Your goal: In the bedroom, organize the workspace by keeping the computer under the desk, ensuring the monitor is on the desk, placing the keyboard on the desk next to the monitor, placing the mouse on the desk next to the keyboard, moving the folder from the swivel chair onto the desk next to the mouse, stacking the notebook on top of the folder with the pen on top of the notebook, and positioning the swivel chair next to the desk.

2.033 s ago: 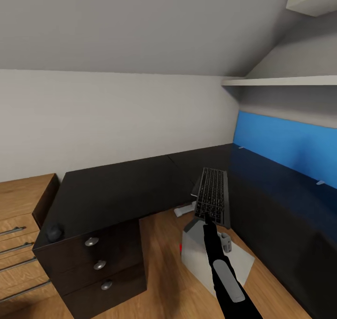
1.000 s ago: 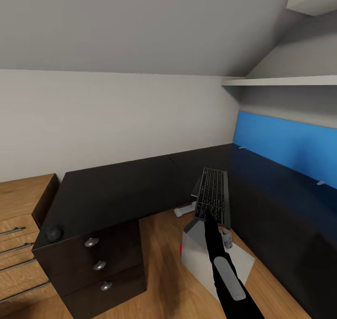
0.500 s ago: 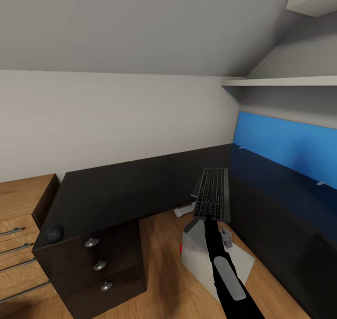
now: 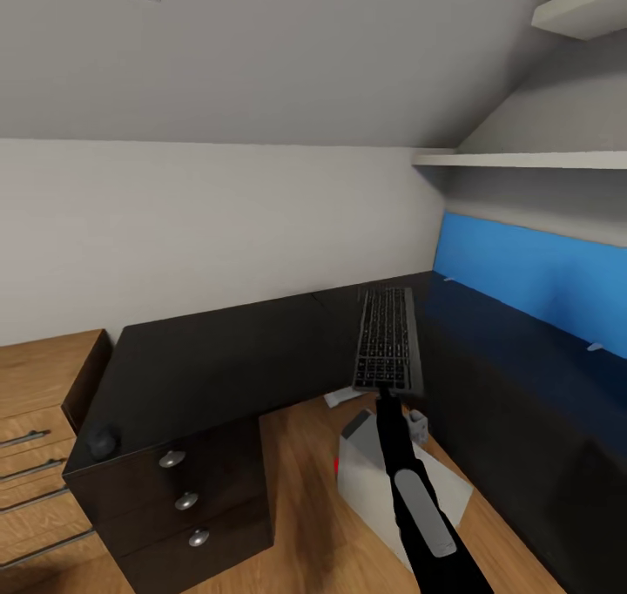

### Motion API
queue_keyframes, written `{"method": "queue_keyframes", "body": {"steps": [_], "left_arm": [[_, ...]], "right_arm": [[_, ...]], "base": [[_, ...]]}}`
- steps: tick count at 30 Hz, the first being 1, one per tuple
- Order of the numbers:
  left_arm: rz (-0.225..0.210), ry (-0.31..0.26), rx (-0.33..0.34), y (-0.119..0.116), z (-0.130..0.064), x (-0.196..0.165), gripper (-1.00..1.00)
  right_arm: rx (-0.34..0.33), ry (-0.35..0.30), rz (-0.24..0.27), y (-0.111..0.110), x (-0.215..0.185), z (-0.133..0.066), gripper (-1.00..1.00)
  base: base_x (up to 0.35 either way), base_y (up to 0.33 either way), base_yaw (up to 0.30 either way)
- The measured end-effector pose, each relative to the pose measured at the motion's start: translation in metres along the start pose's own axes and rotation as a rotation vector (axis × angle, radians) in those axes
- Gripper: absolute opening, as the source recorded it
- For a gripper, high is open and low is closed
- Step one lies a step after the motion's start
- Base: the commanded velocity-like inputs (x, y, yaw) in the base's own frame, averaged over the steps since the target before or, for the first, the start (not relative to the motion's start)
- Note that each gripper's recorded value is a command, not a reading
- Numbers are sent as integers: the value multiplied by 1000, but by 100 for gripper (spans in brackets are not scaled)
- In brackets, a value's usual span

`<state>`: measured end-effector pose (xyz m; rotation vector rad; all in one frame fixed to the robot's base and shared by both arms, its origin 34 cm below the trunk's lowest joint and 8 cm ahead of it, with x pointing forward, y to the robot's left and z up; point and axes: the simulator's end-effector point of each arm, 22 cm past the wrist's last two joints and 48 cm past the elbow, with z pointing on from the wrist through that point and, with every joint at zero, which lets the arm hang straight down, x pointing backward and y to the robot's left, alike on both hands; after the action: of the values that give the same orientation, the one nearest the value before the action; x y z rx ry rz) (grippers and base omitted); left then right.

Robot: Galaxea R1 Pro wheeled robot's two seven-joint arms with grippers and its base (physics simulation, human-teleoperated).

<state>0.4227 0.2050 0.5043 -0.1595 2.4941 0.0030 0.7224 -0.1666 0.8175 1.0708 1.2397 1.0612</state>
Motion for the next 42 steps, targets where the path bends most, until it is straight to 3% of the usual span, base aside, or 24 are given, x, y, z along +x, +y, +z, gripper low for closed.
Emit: {"method": "queue_keyframes", "body": {"steps": [3,7,12,20,28,31,36,39,42], "left_arm": [[-1,2,-2,1,0,0,100],[-3,2,-5,3,0,1,100],[4,13,-17,8,2,7,100],[5,11,-21,10,2,6,100],[1,4,-25,12,2,4,100],[0,2,-26,12,2,3,100],[-1,2,-27,13,2,3,100],[-1,2,-27,13,2,3,100],[-1,2,-27,13,2,3,100]], "right_arm": [[-41,40,-4,20,18,-2,-100],[-38,91,-11,26,41,-6,-100],[-63,207,-46,40,94,-20,-100],[-85,286,-66,48,128,-33,-100],[-51,317,-74,37,139,-38,-100],[-35,315,-43,34,139,-38,-100],[15,324,82,27,141,-40,-100],[15,416,153,33,162,-48,-100],[-1,485,180,40,176,-55,-100]], "base": [[0,0,39],[0,0,178],[-121,0,221],[-307,14,233],[-319,134,243],[-232,185,201],[-66,54,73],[-11,9,12],[-3,3,4]]}}
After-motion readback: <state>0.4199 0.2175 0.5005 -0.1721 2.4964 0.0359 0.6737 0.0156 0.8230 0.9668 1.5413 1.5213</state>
